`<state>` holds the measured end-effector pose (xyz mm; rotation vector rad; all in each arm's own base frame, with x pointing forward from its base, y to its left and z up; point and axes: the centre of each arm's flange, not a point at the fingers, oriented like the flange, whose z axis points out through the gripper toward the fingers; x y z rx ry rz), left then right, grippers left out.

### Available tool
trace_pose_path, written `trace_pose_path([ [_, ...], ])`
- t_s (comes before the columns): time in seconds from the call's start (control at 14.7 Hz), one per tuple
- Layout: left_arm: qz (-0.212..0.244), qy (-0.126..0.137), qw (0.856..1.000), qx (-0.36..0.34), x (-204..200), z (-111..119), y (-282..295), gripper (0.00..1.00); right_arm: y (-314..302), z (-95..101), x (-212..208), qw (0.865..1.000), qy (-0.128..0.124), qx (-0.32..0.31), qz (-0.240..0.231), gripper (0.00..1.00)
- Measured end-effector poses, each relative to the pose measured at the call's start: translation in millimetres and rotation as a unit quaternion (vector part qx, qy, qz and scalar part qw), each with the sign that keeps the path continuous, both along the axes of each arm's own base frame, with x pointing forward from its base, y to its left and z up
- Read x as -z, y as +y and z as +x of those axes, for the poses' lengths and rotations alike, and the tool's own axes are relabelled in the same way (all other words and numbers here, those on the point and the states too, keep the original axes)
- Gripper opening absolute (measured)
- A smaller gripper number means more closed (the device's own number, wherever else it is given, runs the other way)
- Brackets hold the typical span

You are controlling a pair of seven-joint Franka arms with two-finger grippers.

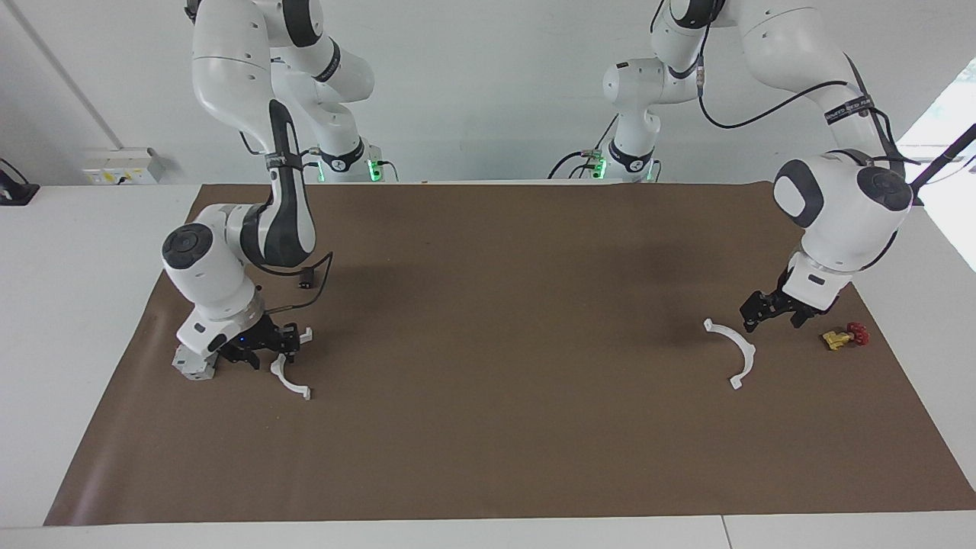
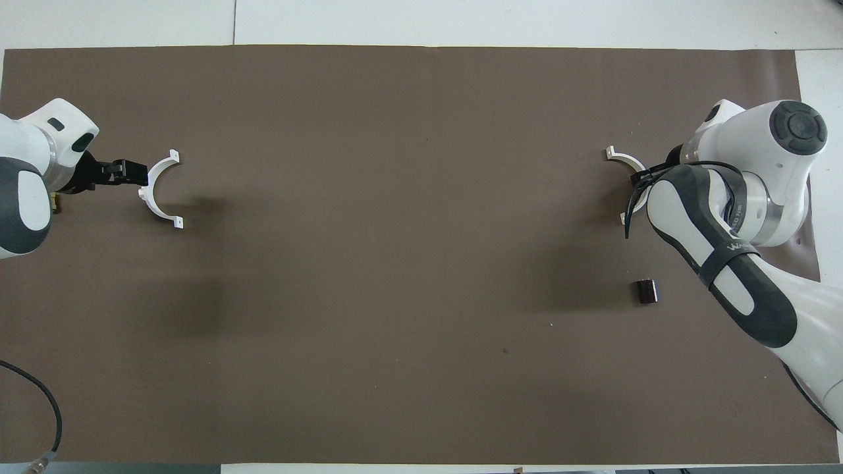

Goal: Assemble drain pipe with both arms
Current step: 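Grasp the clamp half with the left gripper while the right gripper grasps the other, then carry both clamp halves toward the table center with both grippers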

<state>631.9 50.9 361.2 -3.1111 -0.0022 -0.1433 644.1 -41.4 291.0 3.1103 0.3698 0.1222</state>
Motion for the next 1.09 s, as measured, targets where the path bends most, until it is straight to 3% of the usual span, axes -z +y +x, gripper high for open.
trace_pose_path([
  [0.2,0.001,0.008,1.0,0.002,31.8,4.5,-1.1,0.98,4.3,0.4,2.4,1.0,0.001,-0.004,0.0,0.52],
  [0.41,0.001,0.017,1.0,0.002,53.1,5.6,-0.9,0.96,5.8,0.5,2.1,1.0,0.0,-0.005,0.0,0.23],
  [0.68,0.001,0.019,1.0,0.0,57.1,5.7,1.2,0.95,21.8,6.3,-8.8,1.0,0.01,-0.018,0.006,0.21],
  [0.82,0.001,0.019,1.0,0.0,57.1,5.8,1.3,0.75,61.7,20.7,-40.2,0.999,0.016,-0.022,0.017,0.21],
  [0.95,0.001,0.019,1.0,0.0,57.1,5.8,1.3,0.52,137.2,29.5,-74.6,0.999,0.014,0.013,0.026,0.21],
  [1.09,0.001,0.019,1.0,0.0,57.1,5.8,1.3,0.26,232.4,18.5,-87.7,0.998,0.006,0.046,0.037,0.21],
])
